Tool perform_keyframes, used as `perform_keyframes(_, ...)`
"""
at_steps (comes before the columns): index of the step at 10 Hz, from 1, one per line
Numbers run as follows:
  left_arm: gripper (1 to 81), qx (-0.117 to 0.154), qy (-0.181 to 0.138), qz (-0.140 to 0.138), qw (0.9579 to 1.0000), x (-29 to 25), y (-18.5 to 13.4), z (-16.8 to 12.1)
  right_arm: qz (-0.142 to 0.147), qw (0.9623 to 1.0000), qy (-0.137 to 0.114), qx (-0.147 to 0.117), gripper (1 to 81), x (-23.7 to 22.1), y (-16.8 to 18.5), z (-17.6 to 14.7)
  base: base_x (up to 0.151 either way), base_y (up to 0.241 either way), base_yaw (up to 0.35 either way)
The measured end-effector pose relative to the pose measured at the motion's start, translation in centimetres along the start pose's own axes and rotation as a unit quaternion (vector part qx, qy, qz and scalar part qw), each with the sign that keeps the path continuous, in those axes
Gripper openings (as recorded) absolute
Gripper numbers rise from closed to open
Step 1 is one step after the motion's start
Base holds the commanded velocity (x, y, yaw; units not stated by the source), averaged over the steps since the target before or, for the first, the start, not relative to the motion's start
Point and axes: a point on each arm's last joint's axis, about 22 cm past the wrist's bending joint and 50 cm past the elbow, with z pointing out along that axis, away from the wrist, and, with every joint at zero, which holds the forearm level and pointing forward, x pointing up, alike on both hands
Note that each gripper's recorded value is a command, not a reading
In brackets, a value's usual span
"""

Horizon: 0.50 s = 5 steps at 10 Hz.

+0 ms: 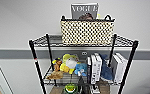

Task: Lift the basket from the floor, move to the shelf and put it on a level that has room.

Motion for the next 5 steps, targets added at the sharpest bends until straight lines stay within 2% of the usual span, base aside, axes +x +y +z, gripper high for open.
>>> perform_keyframes(2,81.1,0.025,0.008,0.005,0.9996,0.4,-0.8,1.2,-0.008,0.9998,0.009,-0.016,81.1,-0.1,0.0,1.0,0.000,0.000,0.000)
perform_keyframes(5,81.1,0.031,-0.002,0.013,0.9994,-1.7,1.3,3.9,-0.021,0.9997,0.008,-0.013,81.1,-2.2,-2.7,2.7,0.000,0.000,0.000)
